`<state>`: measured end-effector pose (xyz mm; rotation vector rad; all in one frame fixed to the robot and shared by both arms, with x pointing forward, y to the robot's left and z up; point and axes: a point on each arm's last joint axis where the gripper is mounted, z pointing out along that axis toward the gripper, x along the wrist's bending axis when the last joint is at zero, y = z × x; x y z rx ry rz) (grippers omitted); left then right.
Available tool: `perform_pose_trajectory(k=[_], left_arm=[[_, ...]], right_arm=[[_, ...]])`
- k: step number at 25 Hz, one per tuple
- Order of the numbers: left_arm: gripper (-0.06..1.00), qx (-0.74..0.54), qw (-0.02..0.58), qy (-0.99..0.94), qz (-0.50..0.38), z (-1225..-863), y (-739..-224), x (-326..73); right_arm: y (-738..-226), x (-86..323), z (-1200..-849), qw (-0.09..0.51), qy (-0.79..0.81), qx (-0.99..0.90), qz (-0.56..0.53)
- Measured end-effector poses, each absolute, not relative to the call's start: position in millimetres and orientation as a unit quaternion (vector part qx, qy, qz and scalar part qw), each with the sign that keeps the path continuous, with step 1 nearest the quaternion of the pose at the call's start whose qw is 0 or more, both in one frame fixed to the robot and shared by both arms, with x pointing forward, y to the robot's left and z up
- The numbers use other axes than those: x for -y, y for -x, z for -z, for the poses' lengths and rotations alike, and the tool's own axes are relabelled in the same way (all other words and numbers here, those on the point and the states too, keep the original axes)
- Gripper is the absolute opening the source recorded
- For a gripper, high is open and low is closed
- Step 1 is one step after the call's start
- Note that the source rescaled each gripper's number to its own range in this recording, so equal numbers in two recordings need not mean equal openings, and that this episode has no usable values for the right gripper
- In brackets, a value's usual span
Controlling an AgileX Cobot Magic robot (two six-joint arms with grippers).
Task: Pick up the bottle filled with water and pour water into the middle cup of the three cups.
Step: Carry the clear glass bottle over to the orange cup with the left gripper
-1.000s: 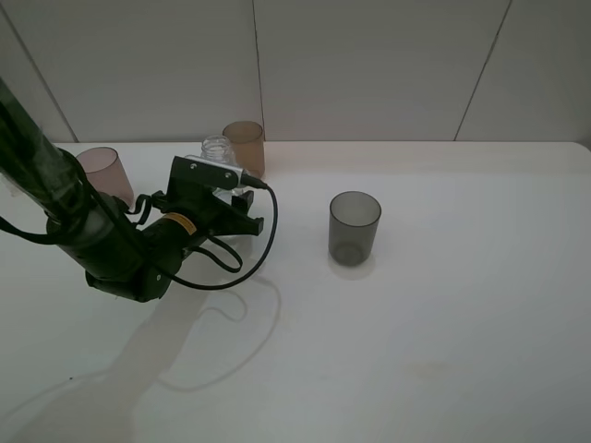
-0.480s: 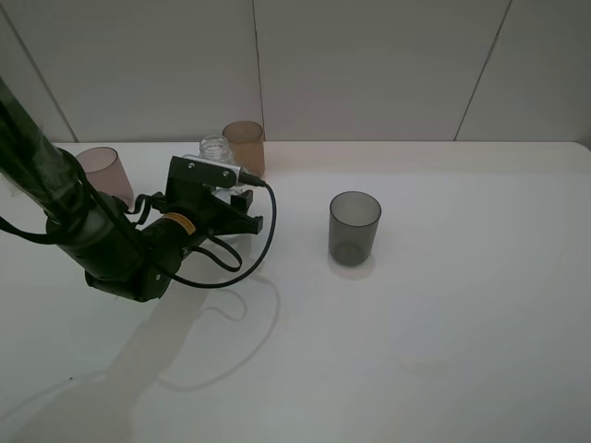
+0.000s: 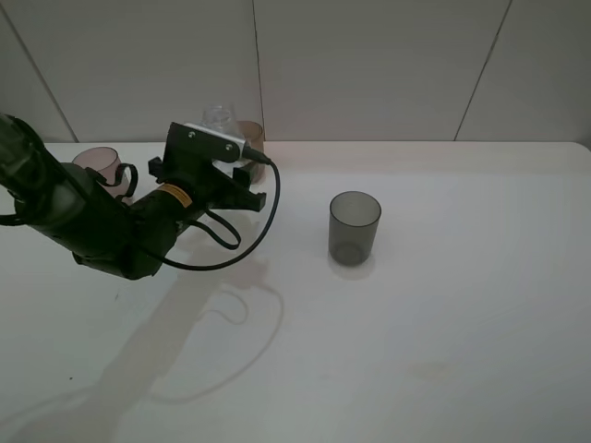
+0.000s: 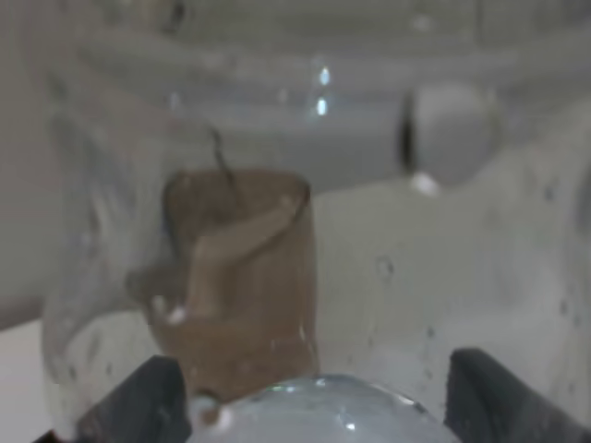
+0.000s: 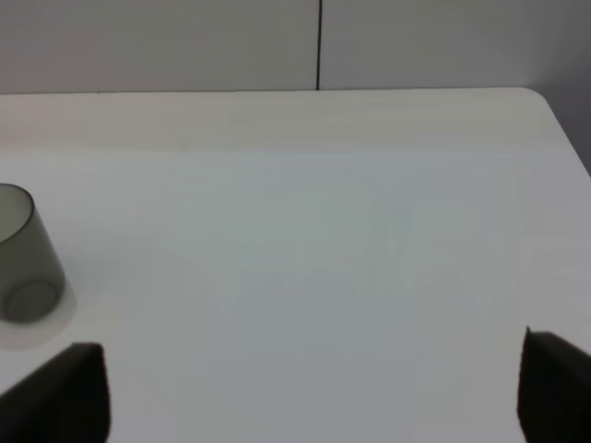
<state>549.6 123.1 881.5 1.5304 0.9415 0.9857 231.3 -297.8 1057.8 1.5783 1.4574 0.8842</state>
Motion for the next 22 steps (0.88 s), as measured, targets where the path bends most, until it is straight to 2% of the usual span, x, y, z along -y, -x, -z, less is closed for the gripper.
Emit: perform_pose_trajectory(k=[5,12,22], left_arm=[[0.02,-0.360,0.485,-0.677,-0.421,-911.5,-549.5,-121.5],[0.02,-0.367,0.441,-0.721,-0.388,-948.5,-567.2,-122.3],[0.02,-0.335,0.321,-0.826,-0.321,-973.1,-603.8,-146.1]], right_arm=[[-231.3,297.8,-1057.8,0.398,-0.623,-0.576,-0.349],[-231.3,297.8,-1057.8,0.398,-0.623,-0.576,-0.349],[-231.3,297.8,-1057.8,0.398,-0.623,-0.576,-0.349]])
